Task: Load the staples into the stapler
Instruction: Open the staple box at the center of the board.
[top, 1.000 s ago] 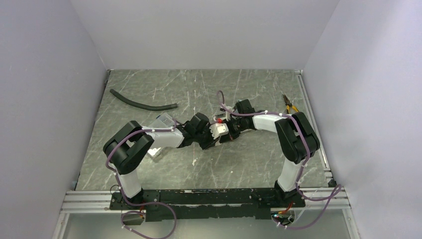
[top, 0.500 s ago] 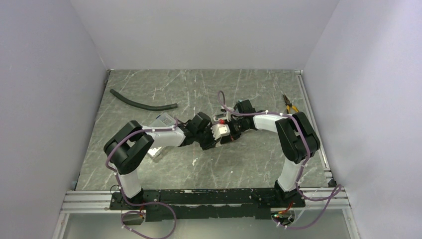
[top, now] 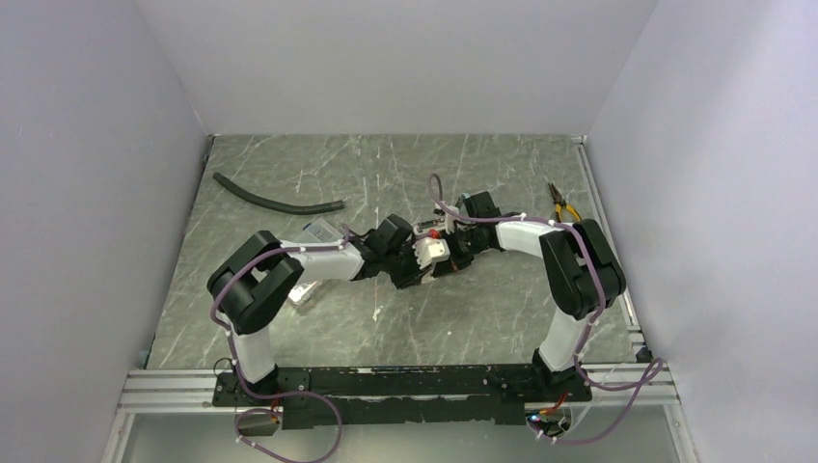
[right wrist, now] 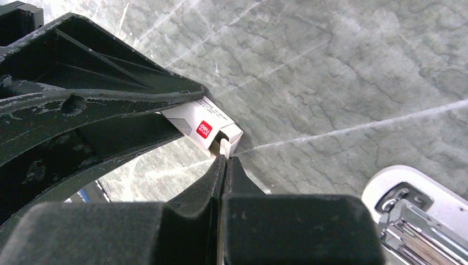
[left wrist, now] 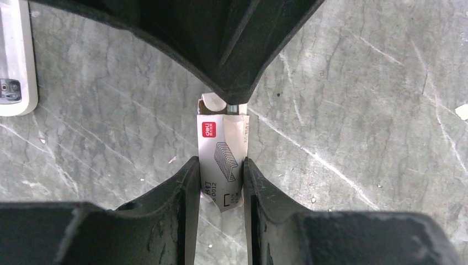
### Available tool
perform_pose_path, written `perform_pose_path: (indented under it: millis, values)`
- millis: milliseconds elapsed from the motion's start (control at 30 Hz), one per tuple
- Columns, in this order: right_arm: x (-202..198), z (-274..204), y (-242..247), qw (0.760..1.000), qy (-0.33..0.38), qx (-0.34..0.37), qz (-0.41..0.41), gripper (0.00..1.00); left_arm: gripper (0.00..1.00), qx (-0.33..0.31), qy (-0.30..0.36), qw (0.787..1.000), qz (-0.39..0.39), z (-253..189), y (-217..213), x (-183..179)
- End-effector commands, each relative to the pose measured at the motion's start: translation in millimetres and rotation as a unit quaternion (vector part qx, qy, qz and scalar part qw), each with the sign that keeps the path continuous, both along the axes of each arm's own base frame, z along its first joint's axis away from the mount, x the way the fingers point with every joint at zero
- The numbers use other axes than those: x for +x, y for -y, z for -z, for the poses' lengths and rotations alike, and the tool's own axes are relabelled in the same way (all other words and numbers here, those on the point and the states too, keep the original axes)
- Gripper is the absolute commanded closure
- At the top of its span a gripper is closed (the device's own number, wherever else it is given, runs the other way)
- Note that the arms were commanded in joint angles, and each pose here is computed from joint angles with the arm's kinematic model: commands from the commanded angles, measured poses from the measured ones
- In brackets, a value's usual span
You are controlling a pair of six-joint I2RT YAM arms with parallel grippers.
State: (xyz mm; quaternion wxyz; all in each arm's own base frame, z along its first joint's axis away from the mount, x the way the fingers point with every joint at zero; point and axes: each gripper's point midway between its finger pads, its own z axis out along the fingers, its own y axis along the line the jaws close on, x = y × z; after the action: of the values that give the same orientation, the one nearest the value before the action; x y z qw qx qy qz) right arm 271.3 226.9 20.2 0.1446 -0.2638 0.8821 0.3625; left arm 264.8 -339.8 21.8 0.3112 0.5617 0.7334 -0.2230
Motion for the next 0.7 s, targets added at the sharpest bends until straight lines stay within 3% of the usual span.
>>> perform_pose_path:
  millis: [0,667]
  values:
    - [24.2,-1.0,32.1,0.996,0.051,-0.056,0.037,1.00,0.69,0.089,-0.072,0.993,-0.003,38.4,-38.9,-29.8]
    - [18.8,2.7,68.4,0.990,0.066,-0.118,0.039,1.00,0.68,0.069,-0.065,0.995,0.009,37.0,-34.9,-32.4]
